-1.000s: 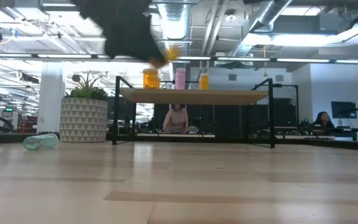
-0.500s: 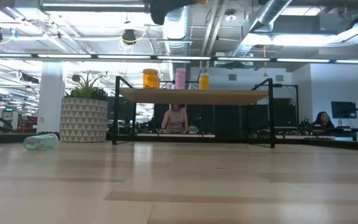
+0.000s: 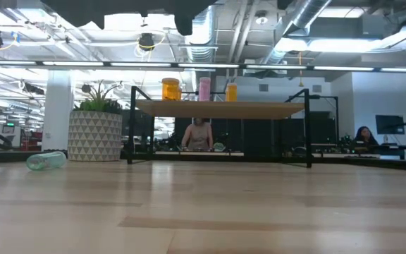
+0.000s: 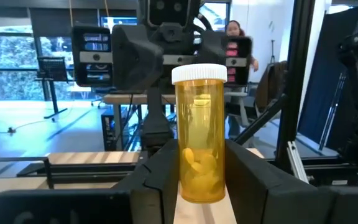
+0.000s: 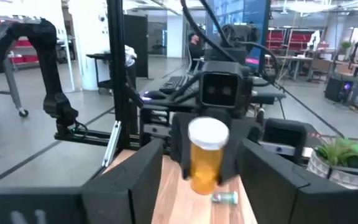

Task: Pick and place medicine bottles onto shelf by color
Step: Put the small orange pill bottle aligned with the other small orange pill bottle on the shelf

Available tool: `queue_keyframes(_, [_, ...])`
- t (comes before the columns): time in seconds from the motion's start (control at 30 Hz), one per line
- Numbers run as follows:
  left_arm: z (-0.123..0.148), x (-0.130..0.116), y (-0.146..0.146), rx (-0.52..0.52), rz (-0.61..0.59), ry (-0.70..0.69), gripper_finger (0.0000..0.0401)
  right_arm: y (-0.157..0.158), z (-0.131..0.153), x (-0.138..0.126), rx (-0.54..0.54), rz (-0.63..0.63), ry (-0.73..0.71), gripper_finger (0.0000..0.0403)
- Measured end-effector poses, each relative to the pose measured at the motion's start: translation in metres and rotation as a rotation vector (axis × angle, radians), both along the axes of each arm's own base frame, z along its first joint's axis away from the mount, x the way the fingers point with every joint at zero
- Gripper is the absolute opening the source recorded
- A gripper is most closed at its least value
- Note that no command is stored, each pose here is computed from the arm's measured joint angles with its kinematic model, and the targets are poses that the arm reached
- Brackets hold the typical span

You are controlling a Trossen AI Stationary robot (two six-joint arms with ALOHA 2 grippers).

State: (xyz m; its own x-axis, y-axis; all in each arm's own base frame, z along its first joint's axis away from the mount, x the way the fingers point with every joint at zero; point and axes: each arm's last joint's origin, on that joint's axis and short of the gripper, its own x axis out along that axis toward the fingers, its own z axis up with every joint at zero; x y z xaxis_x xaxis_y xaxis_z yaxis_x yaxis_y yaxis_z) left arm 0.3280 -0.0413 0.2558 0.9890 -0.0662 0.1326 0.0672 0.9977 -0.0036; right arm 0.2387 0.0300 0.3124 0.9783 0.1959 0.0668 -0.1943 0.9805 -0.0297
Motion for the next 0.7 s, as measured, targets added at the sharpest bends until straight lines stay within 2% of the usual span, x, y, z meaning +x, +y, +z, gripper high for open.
queue_keyframes(0.23, [-0.002,0.001,0.000,0.008,-0.003,0.010,0.0098,-0.008,-0.006,0.020,0.022,-0.039,0.022,0.0263])
queue_keyframes(0.7, [-0.002,0.001,0.000,0.012,-0.002,0.019,0.0098,-0.007,-0.006,0.045,0.047,0.005,0.046,0.0265])
